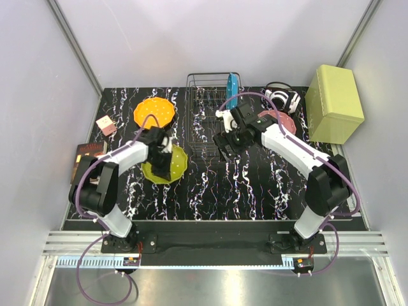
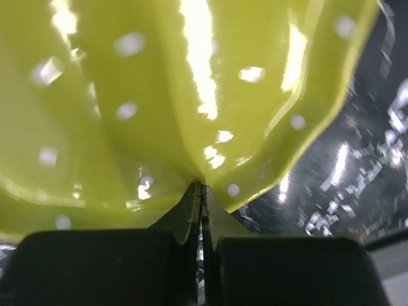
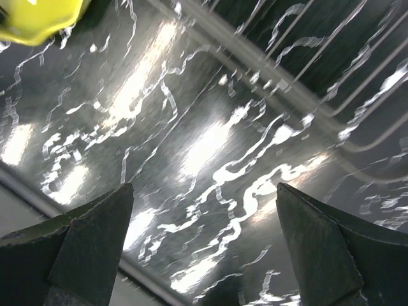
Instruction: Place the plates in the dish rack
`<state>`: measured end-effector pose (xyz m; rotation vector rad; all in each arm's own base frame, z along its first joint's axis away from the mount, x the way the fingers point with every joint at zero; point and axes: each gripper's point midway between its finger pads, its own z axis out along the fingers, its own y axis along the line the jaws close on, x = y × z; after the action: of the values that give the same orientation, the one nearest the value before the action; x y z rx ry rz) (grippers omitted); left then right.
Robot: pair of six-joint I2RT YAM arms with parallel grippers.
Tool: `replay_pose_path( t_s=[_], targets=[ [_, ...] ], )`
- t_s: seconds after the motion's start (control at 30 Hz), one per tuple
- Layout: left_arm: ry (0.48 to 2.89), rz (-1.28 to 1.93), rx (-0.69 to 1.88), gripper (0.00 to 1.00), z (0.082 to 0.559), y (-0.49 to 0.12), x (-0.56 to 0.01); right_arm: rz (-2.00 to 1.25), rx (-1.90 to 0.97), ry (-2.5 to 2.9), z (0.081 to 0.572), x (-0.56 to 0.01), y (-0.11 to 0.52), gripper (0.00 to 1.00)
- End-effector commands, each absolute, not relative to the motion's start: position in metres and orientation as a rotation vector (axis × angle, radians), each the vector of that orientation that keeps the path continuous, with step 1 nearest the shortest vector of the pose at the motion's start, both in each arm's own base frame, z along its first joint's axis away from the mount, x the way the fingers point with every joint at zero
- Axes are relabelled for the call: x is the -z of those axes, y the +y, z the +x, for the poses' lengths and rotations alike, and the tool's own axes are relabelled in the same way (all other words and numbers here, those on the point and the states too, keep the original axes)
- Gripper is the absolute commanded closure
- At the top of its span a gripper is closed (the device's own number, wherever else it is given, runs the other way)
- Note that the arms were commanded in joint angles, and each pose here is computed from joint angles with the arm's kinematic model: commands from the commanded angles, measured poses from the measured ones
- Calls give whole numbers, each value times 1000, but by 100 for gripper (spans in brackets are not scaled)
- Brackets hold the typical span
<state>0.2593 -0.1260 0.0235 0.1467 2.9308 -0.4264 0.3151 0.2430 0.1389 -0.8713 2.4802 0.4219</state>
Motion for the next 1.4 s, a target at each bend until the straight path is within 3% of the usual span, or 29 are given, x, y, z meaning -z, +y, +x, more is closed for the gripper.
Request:
replay_pose_path(
  t_s=[0.0, 0.17, 0.33, 0.43, 0.5, 0.6, 0.63, 0.73, 1.0, 1.23, 1.37],
  targets=[
    [3098, 408, 625, 100, 185, -179, -16, -760, -669, 2506, 289, -157, 245, 0],
    [3040, 751, 717, 99, 158, -244, -22, -691, -694, 2527, 278, -157, 232, 0],
    [2955, 867, 748, 97, 170, -281, -35, -596, -665, 2520, 286, -163, 208, 0],
    [2819, 857, 711, 79, 184, -278, -67, -570, -699, 2513, 284, -169, 198, 0],
    [2709, 774, 715, 59, 195, -270, -102, -589, -837, 2502, 267, -172, 203, 0],
    [2595, 572, 641, 40, 213, -242, -136, -600, -1109, 2528, 237, -169, 222, 11],
    [2573, 505, 630, 38, 217, -233, -142, -603, -1198, 2522, 229, -171, 228, 16],
    [2539, 118, 580, 24, 229, -189, -153, -592, -1276, 2540, 228, -164, 234, 17],
    [2702, -399, 420, 25, 220, -114, -99, -449, -1438, 2660, 224, -130, 246, 17],
    [2839, -538, 414, 28, 189, -105, -66, -213, -1247, 2759, 230, -78, 249, 17],
    [2906, -609, 479, 41, 173, -113, -47, -70, -1253, 2819, 232, -49, 262, 17]
  ],
)
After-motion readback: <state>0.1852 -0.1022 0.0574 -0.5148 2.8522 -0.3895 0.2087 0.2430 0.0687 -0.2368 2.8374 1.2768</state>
